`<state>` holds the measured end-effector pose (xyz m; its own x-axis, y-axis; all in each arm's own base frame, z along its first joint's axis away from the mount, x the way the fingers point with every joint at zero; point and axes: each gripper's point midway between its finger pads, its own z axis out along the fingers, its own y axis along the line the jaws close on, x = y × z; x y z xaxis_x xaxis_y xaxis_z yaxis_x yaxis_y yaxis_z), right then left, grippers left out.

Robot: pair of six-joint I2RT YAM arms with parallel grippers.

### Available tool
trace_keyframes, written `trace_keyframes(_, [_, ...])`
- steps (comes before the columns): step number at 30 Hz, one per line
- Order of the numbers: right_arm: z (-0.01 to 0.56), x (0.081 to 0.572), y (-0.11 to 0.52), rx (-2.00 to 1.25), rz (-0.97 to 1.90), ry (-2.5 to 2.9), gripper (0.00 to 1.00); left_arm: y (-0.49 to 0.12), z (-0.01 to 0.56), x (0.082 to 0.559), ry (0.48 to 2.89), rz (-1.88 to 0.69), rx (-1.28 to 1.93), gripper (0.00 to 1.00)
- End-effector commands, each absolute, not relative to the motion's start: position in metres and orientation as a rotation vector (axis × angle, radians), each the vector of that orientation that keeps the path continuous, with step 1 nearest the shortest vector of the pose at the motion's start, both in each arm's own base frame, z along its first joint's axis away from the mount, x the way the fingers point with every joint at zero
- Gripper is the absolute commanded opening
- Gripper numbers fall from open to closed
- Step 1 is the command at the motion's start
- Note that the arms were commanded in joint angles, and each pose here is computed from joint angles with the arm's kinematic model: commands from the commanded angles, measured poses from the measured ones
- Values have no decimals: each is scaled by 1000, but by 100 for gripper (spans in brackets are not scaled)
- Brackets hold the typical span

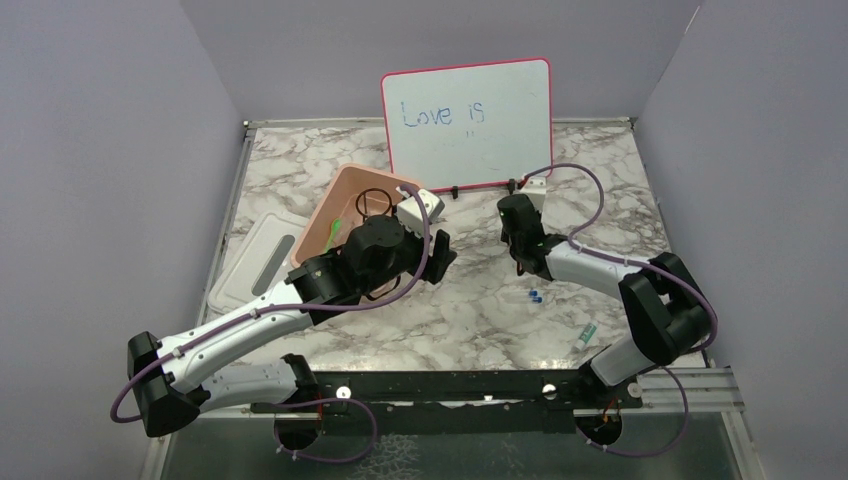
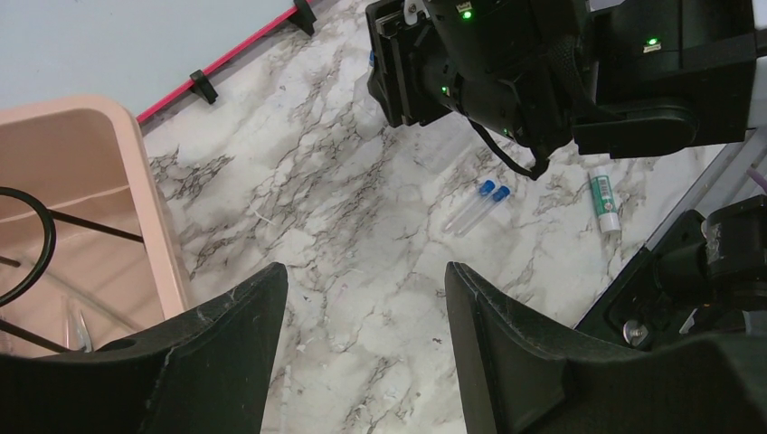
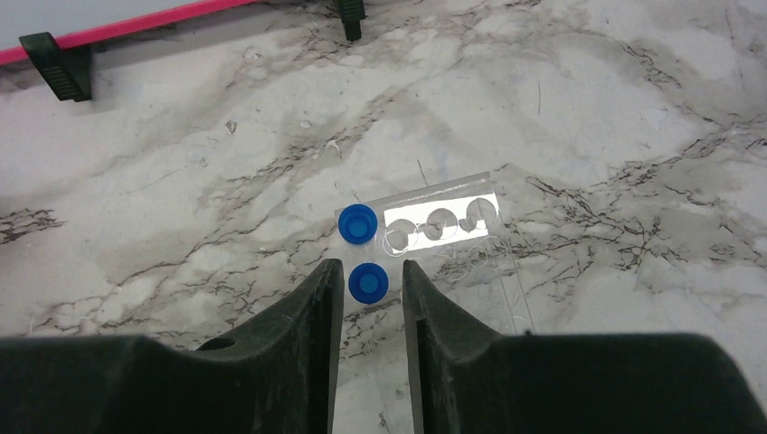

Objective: Organize the chemistry lab equipment

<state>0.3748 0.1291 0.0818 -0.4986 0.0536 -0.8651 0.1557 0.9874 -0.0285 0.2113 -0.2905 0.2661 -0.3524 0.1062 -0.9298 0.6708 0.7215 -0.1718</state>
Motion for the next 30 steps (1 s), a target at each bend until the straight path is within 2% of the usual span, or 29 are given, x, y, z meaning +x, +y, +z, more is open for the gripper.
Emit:
trace_keyframes(1, [97, 374, 129, 212, -111, 2096, 47, -293, 270, 214, 1854, -673, 589, 67])
trace_keyframes(5, [117, 364, 127, 248, -78, 2104, 59, -293, 269, 215, 1861, -668, 588, 68])
trace_keyframes(11, [134, 335, 121, 349, -12, 2160, 60, -293, 269, 214, 1871, -679, 582, 70])
trace_keyframes(22, [73, 224, 82, 860, -83, 2409, 50, -297, 263, 210, 1887, -712, 586, 72])
trace_keyframes(30, [37, 202, 89, 1047, 25, 2417, 41, -299, 258, 209, 1898, -714, 598, 73])
